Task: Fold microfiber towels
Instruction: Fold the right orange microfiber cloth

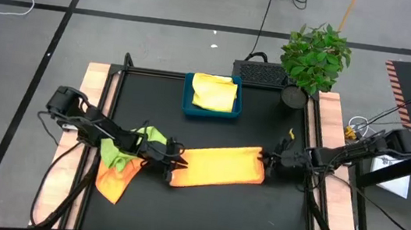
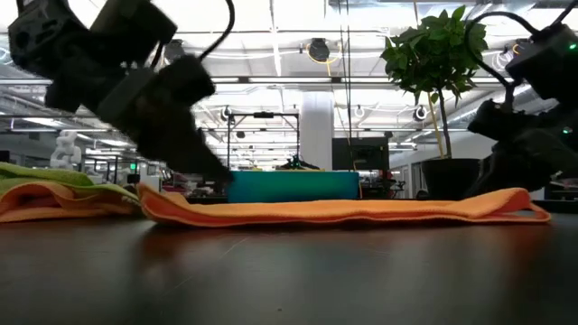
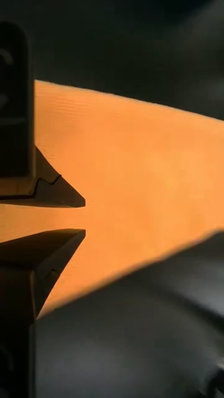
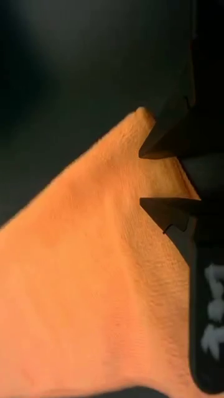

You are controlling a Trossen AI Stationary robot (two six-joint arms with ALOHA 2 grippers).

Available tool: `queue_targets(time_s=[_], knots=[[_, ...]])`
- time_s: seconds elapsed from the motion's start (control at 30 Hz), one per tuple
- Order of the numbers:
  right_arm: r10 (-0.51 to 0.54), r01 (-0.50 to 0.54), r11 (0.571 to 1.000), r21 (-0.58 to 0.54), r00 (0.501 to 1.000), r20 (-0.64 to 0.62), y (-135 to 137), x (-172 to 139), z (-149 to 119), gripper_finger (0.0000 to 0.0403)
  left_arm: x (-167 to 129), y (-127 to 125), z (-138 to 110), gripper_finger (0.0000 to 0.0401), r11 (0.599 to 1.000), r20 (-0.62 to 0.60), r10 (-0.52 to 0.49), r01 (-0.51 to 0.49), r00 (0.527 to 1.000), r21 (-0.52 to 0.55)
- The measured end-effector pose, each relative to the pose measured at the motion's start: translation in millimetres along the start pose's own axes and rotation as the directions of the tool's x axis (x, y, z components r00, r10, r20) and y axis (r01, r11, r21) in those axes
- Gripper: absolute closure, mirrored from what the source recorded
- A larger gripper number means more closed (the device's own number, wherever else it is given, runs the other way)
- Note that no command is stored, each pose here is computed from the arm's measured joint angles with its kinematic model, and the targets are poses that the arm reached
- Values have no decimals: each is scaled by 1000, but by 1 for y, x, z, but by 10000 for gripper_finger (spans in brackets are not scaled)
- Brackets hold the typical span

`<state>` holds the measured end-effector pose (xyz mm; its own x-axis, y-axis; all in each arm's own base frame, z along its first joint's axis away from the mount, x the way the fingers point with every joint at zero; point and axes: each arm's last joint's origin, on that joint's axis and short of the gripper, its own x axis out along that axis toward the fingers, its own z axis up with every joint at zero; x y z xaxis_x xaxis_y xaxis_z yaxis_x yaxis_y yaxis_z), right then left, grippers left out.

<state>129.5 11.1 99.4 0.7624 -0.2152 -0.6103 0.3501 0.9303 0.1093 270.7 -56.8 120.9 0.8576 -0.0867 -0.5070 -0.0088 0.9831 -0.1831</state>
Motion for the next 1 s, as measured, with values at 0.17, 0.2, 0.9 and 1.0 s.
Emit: queue_targets(time_s=[0.17, 0.2, 0.9, 1.0], knots=[[28, -34, 998, 59, 994, 101, -1, -1, 12, 299, 2, -8, 19, 334, 997, 45, -26, 23, 999, 70], [85, -90, 995, 43, 989, 119, 2, -2, 15, 299, 3, -9, 21, 334, 996, 39, -28, 25, 999, 83], [556, -553, 831, 57, 830, -52, 37, 2, 3, 299, -23, 0, 21, 334, 992, -155, 126, -123, 980, 33], [530, -525, 848, 71, 845, -78, 37, 4, -1, 299, -25, 4, 23, 334, 987, -151, 164, -162, 975, 22]])
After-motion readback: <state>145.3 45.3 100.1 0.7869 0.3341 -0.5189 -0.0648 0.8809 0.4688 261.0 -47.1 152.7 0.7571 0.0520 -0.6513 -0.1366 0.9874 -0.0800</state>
